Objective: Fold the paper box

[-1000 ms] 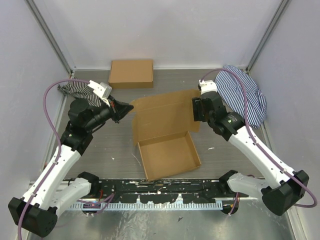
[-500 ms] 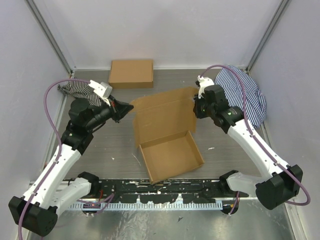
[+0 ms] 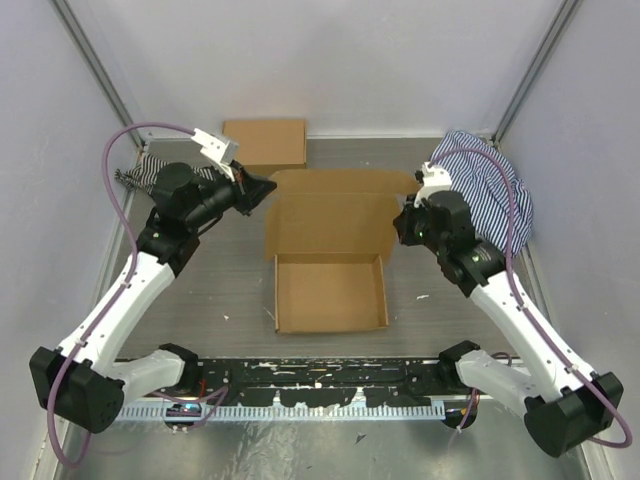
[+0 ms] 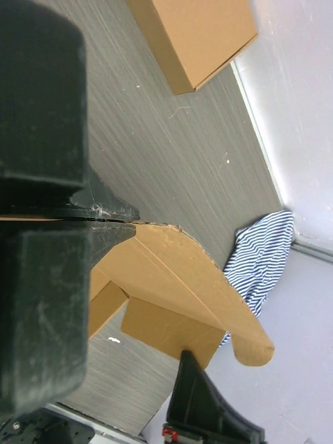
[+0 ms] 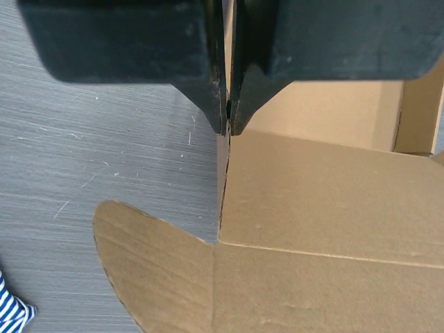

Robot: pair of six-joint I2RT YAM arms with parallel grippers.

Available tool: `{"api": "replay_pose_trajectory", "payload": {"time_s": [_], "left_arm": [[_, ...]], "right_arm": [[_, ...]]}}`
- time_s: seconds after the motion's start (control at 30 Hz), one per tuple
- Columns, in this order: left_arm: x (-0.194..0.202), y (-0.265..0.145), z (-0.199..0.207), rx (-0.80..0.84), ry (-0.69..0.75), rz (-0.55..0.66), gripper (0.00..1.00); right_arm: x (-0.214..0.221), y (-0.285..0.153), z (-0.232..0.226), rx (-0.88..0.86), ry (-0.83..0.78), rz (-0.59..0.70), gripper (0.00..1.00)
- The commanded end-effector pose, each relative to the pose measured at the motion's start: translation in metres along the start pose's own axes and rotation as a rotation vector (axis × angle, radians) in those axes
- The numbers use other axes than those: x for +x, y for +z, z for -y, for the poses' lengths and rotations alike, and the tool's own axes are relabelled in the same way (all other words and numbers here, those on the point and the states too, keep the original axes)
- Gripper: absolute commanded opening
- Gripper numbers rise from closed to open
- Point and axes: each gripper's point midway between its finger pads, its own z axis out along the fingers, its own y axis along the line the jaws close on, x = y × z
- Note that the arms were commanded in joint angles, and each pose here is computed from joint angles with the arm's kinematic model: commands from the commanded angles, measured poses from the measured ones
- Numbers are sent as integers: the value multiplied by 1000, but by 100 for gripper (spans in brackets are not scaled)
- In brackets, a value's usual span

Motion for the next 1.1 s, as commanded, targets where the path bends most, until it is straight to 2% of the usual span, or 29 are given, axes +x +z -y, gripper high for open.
{"api": "replay_pose_trajectory", "payload": {"time_s": [0.0, 0.17, 0.5, 0.63, 0.8, 1.07], "left_arm": [[-28, 14, -1, -7, 63, 98, 1], [-22, 30, -4, -9, 60, 92, 2], [5, -3, 16, -11, 30, 84, 13], [22, -18, 22, -20, -3, 70, 24], [46, -34, 19, -61, -53, 24, 45], [61, -71, 5, -215, -130, 16, 53]], "right_arm": [[-24, -4, -4, -27, 98, 236, 1], [-16, -12, 6, 5, 132, 416, 1], [-14, -19, -4, 7, 104, 415, 1], [-13, -18, -9, 8, 69, 425, 1], [1, -17, -21, -4, 35, 428, 1], [30, -18, -21, 29, -15, 413, 1]]}}
